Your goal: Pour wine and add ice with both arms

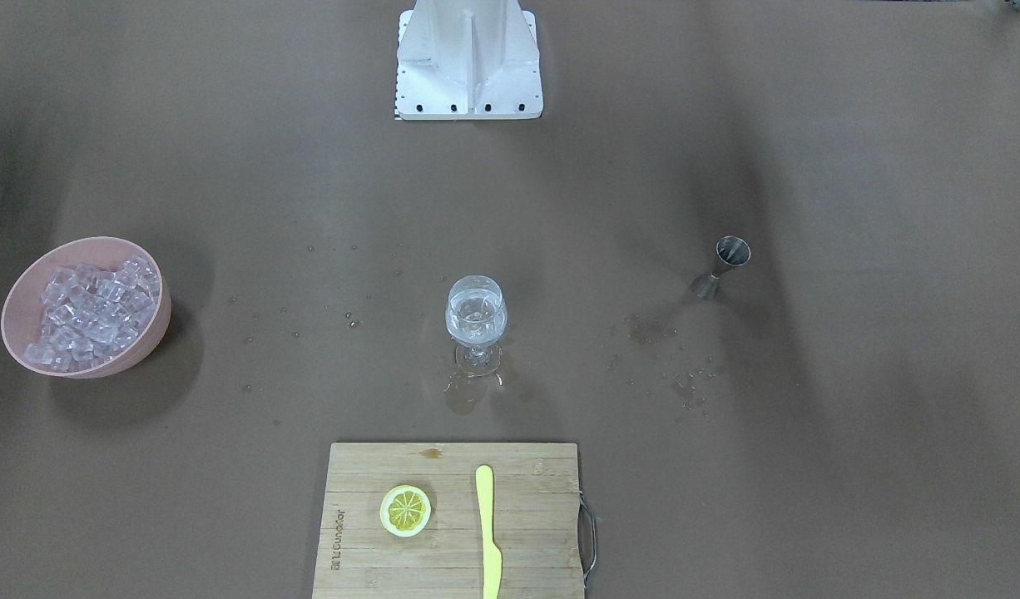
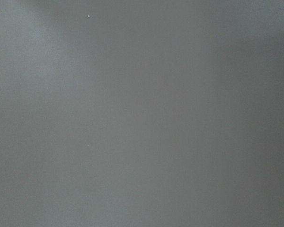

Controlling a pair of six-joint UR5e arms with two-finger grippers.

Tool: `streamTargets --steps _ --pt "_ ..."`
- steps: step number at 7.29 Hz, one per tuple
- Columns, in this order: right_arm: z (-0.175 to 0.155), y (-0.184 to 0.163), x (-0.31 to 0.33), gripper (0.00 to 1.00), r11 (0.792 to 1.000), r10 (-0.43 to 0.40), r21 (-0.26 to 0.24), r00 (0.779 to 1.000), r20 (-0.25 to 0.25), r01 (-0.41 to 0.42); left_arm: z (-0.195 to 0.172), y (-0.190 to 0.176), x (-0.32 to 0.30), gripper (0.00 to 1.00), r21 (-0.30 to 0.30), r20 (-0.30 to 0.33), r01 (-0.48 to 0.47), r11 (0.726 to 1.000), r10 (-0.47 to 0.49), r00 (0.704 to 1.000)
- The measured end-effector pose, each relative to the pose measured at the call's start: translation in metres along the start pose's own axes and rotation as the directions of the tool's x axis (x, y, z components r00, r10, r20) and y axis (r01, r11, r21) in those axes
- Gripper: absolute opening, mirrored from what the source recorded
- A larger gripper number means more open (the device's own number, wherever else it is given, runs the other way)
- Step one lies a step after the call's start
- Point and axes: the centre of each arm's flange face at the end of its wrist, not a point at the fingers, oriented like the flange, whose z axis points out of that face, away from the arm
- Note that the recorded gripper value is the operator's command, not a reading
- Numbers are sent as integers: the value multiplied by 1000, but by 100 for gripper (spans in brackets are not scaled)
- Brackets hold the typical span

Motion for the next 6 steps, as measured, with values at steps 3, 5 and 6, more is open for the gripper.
streamTargets --steps 3,5,6 --pt "0 0 0 100 1000 7 -2 1000 3 -7 -21 -5 21 98 2 -8 23 1000 -23 1000" --pt "0 0 0 100 1000 6 -1 1000 2 -6 -21 -5 22 99 3 -8 21 1000 -21 1000" --pt "0 1 0 100 1000 6 -1 1000 2 -6 -21 -5 22 99 3 -8 20 1000 -20 1000"
